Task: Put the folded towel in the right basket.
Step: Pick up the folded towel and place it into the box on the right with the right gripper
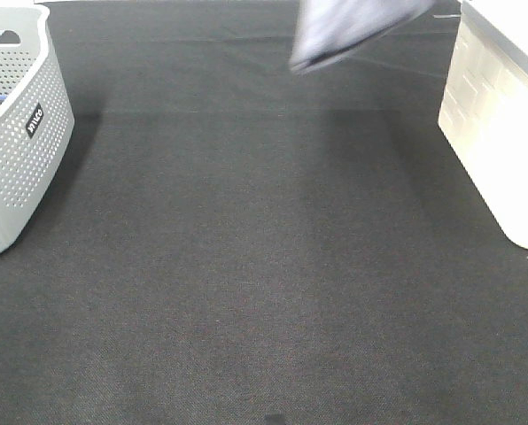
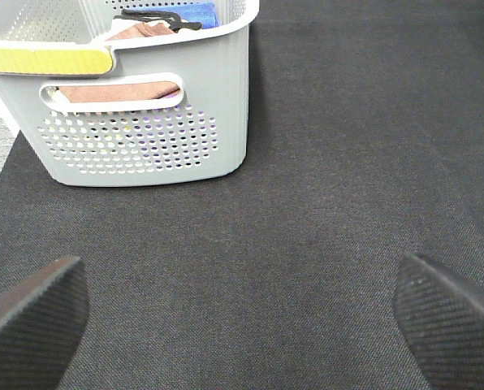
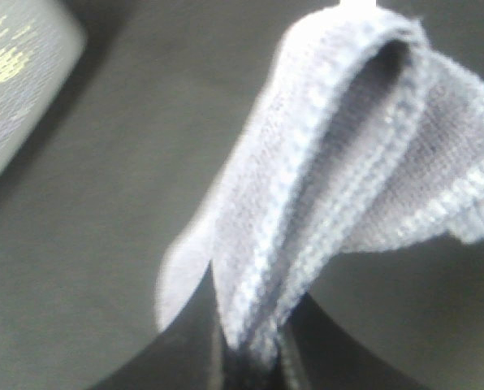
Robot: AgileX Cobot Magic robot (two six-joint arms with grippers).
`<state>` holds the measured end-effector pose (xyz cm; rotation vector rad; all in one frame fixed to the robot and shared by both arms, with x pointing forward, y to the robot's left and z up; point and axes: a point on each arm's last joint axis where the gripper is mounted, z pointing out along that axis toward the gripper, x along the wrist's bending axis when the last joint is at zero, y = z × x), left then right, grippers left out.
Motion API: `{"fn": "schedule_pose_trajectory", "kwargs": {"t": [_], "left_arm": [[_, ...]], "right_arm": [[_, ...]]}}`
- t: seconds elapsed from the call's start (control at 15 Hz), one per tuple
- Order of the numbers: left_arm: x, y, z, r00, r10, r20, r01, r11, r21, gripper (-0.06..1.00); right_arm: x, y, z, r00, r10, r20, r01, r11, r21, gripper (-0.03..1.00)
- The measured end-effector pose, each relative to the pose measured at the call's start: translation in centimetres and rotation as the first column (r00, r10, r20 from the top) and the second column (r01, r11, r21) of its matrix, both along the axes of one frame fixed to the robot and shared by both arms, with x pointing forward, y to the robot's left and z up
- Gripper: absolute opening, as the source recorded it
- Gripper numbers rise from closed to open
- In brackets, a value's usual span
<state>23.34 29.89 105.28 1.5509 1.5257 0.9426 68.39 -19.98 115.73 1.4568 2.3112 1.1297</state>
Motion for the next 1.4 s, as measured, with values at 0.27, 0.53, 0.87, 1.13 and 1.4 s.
{"fn": "schedule_pose_trajectory", "kwargs": {"t": [0.27, 0.53, 0.87, 1.13, 1.4], "left_arm": [[0.0, 0.0, 0.0, 1.000, 0.000, 0.000, 0.000, 1.000, 0.000, 0.97], [0.0, 0.0, 0.0, 1.000, 0.000, 0.000, 0.000, 1.000, 0.000, 0.97], [0.0, 0.0, 0.0, 1.000, 0.000, 0.000, 0.000, 1.000, 0.000, 0.97], [0.0, 0.0, 0.0, 1.000, 0.000, 0.000, 0.000, 1.000, 0.000, 0.97], [0.0, 0.0, 0.0, 1.000, 0.000, 0.000, 0.000, 1.000, 0.000, 0.97]], "right_arm": [[-2.0, -10.0, 4.4, 0.963, -0.262, 0.065, 0.262, 0.965, 0.000, 0.08], [-2.5, -16.3, 4.1, 0.870, -0.489, 0.059, 0.493, 0.865, -0.099, 0.08], [0.0, -17.7, -2.4, 0.850, -0.520, -0.087, 0.495, 0.843, -0.209, 0.08], [1.5, -18.2, -7.1, 0.819, -0.539, -0.197, 0.489, 0.835, -0.255, 0.37], [1.3, -17.6, -6.2, 0.826, -0.526, -0.202, 0.492, 0.848, -0.197, 0.75]]}}
